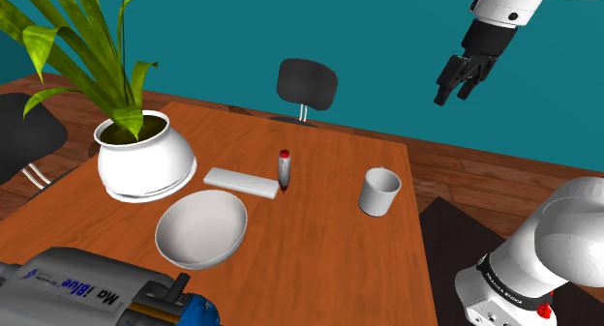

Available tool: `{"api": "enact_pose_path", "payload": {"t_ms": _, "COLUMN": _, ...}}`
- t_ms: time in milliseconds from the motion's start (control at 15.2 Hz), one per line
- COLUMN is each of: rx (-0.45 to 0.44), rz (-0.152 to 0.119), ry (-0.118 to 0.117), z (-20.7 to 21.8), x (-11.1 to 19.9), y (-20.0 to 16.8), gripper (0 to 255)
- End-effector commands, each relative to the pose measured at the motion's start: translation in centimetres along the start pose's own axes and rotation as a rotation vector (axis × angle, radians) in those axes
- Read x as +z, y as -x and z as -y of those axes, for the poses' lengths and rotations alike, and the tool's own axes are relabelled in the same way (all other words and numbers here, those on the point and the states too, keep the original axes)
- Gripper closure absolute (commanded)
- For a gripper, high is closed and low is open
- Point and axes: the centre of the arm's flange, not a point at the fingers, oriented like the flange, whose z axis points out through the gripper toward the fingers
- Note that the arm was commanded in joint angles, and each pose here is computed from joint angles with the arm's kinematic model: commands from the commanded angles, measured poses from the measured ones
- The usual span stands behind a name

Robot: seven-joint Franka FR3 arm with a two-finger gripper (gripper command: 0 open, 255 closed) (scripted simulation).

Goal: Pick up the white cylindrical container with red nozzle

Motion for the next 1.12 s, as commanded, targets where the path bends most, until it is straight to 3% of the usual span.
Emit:
{"api": "enact_pose_path", "payload": {"t_ms": 0, "rx": 0.000, "rz": 0.000, "ry": 0.000, "z": 0.0, "x": 0.0, "y": 0.0, "gripper": 0}}
{"api": "enact_pose_path", "payload": {"t_ms": 1056, "rx": 0.001, "rz": 0.013, "ry": 0.023, "z": 18.8, "x": 7.4, "y": -7.2, "gripper": 0}}
